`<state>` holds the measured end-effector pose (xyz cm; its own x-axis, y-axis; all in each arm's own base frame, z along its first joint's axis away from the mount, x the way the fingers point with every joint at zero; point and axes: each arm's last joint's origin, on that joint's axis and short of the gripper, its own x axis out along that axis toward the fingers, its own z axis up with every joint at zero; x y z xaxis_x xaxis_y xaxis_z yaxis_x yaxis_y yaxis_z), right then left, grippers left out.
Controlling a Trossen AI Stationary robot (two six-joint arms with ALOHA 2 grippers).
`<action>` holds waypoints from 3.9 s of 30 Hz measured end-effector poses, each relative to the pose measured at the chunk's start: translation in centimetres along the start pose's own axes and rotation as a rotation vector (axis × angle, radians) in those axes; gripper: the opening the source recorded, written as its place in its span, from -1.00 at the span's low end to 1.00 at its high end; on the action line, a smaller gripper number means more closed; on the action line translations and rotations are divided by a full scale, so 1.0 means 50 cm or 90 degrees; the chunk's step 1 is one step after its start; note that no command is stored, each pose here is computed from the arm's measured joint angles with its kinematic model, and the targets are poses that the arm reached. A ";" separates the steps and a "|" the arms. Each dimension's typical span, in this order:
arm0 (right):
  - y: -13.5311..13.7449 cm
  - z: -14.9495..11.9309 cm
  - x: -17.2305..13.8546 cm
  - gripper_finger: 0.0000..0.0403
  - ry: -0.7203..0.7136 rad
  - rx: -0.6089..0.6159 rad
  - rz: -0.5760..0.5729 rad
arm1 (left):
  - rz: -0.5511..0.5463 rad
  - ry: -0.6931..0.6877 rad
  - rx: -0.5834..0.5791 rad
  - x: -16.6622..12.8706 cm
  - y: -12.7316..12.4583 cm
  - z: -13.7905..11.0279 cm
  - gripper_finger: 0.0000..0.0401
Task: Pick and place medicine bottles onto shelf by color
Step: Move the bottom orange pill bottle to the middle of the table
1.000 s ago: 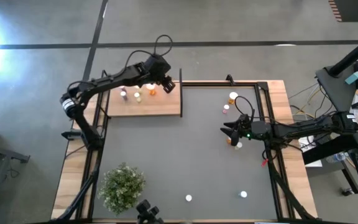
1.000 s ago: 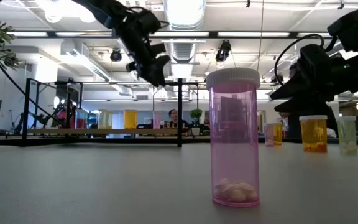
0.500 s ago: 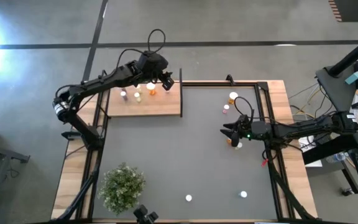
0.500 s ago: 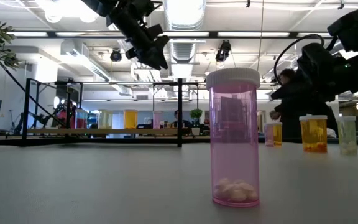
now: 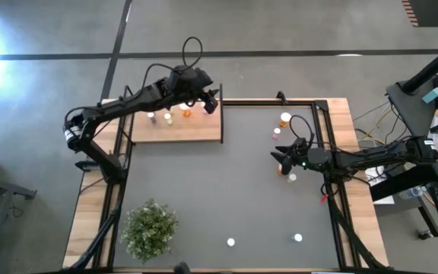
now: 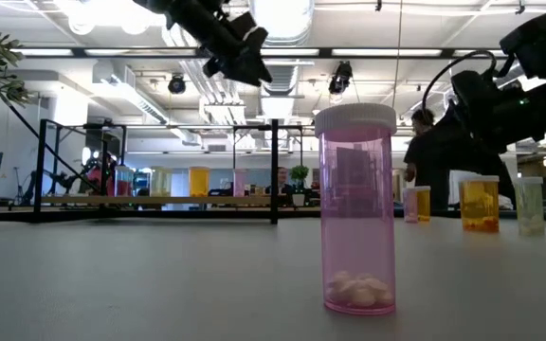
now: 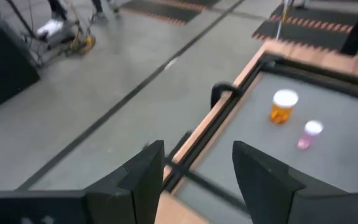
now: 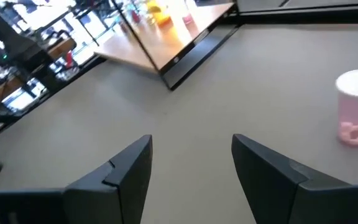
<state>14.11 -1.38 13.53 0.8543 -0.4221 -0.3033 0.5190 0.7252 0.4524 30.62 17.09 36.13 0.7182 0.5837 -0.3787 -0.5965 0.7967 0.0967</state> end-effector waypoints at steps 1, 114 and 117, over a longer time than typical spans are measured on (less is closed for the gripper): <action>0.000 0.002 0.000 0.04 -0.013 -0.002 -0.009 | -0.005 -0.010 0.000 -0.001 -0.006 0.003 -0.13; 0.138 0.097 0.071 0.03 0.579 0.081 -0.370 | -0.172 -0.191 -0.075 -0.178 -0.130 0.068 -0.13; 0.138 0.097 0.071 0.00 0.579 0.081 -0.370 | -0.172 -0.190 -0.075 -0.178 -0.130 0.068 -0.13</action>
<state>20.85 -0.52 19.62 0.1629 -0.0839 -0.9831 0.8810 0.4610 0.1066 29.31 7.25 41.99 0.9165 0.3897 -0.0905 -0.3968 0.9143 -0.0813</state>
